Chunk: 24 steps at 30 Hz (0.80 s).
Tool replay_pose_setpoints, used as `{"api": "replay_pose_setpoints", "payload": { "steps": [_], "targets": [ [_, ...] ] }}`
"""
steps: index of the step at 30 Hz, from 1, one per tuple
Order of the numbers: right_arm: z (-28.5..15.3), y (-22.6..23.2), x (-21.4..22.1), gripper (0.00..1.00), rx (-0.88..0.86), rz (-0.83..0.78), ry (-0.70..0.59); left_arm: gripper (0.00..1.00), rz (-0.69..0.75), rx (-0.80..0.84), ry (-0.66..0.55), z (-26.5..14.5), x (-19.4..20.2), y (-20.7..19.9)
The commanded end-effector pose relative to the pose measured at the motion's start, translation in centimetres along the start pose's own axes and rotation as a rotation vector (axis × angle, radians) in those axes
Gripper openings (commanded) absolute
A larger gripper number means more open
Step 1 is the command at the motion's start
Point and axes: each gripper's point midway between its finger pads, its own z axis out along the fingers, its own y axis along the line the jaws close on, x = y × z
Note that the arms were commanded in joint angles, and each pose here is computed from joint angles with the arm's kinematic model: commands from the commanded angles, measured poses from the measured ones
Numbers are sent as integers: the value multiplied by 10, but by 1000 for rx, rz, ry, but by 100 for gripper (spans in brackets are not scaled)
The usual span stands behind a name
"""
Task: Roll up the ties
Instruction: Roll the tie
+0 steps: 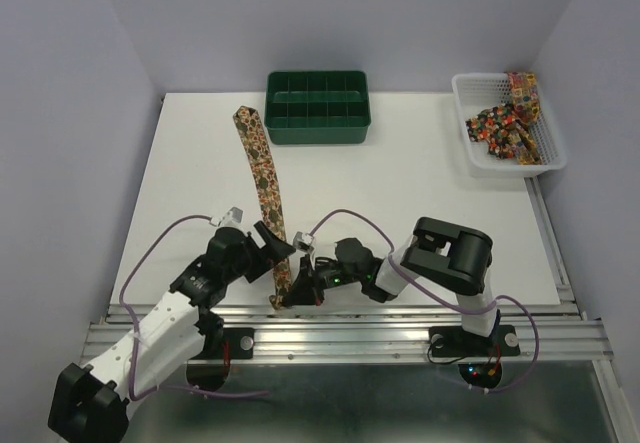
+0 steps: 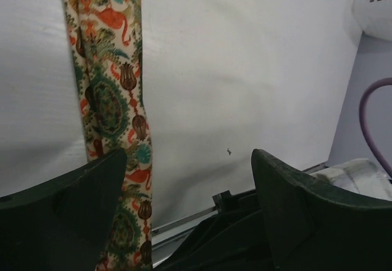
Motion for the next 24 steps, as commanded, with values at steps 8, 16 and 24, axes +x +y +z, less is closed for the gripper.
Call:
{"api": "replay_pose_setpoints", "payload": {
  "steps": [8,16,24],
  "targets": [
    [0,8,-25,1,12,-55,-93,26,2,-121,-102,-31,-27,-5],
    [-1,12,-28,1,4,-62,-95,0,63,-77,135,-16,26,11],
    [-2,16,-27,1,-16,-63,-89,0,92,-31,247,-16,54,17]
  ]
}}
